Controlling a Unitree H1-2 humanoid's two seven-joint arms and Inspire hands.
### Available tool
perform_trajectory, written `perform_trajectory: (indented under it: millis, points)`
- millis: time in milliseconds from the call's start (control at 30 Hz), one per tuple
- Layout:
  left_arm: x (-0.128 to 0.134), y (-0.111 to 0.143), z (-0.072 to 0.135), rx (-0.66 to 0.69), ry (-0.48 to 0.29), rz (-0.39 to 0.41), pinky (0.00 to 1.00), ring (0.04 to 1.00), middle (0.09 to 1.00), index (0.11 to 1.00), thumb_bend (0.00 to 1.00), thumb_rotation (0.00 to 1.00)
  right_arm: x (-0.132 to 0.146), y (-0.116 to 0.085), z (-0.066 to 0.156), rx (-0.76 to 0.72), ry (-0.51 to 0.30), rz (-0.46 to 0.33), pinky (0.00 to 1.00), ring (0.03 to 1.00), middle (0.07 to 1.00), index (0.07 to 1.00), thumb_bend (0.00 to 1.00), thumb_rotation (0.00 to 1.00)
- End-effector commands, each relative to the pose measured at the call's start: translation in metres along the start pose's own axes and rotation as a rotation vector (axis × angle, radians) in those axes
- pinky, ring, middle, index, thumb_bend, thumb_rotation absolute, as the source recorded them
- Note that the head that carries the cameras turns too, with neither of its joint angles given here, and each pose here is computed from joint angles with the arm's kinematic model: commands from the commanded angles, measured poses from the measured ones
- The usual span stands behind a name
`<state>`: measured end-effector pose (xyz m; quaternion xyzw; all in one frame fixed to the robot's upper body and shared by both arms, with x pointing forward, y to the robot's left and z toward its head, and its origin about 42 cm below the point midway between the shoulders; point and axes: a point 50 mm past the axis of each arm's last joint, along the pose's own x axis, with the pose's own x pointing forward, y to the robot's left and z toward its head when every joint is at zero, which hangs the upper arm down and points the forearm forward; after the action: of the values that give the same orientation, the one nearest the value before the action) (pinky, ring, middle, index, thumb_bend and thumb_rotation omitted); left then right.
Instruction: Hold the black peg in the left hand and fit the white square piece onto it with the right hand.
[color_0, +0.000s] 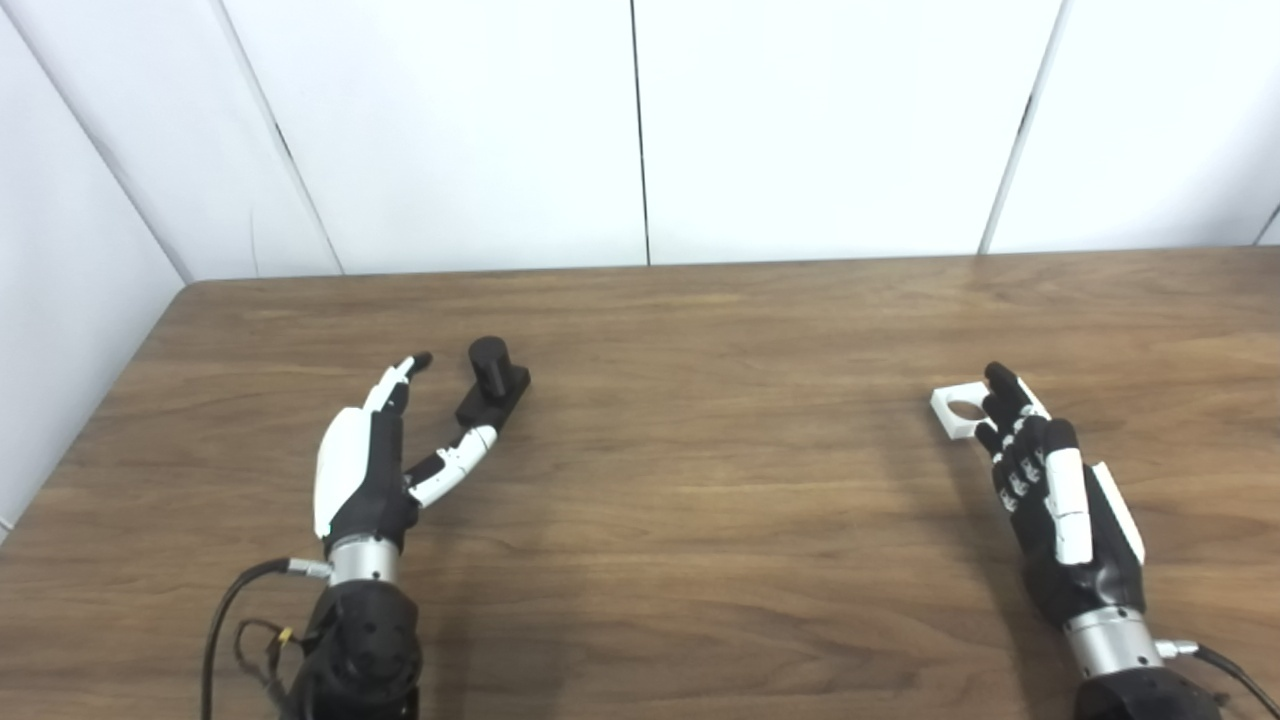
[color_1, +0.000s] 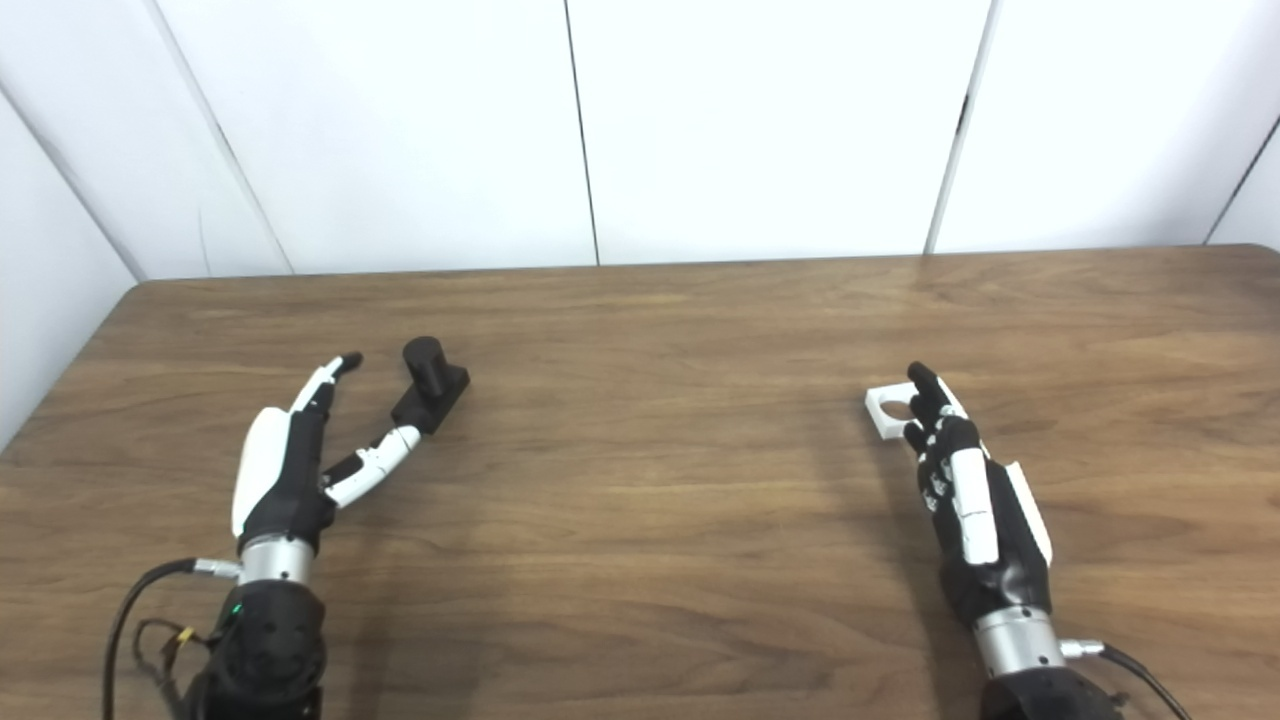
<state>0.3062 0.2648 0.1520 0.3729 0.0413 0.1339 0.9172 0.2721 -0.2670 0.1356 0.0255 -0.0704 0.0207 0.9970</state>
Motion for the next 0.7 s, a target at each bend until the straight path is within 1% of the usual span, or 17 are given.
perform_trajectory:
  millis: [0,133,233,433,667]
  points:
    - [0.015,0.009,0.013,0.077,-0.051,0.07,0.88,0.975,0.947,0.871,0.73,0.49,0.0,0.006,-0.003,0.024,-0.018,-0.001,1.0,1.0,0.992,0.932,0.65,0.97]
    - [0.026,0.001,0.01,0.195,-0.048,0.068,0.92,0.968,0.937,0.855,0.78,0.48,0.001,0.005,-0.003,0.023,-0.022,0.002,1.0,1.0,0.996,0.935,0.65,0.97]
    - [0.034,-0.005,0.008,0.251,-0.054,0.057,0.96,0.968,0.938,0.85,0.79,0.49,0.002,0.004,-0.003,0.028,-0.017,0.002,1.0,1.0,0.999,0.937,0.64,0.98]
    - [0.049,-0.011,0.007,0.24,-0.035,0.021,0.98,0.979,0.946,0.849,0.79,0.49,0.004,0.004,-0.002,0.021,-0.014,0.0,1.0,1.0,1.0,0.935,0.64,0.98]
    - [0.065,-0.016,0.009,0.267,-0.041,0.016,0.97,0.977,0.944,0.857,0.81,0.55,0.004,0.003,-0.003,0.014,-0.018,0.003,1.0,1.0,0.999,0.937,0.64,1.0]
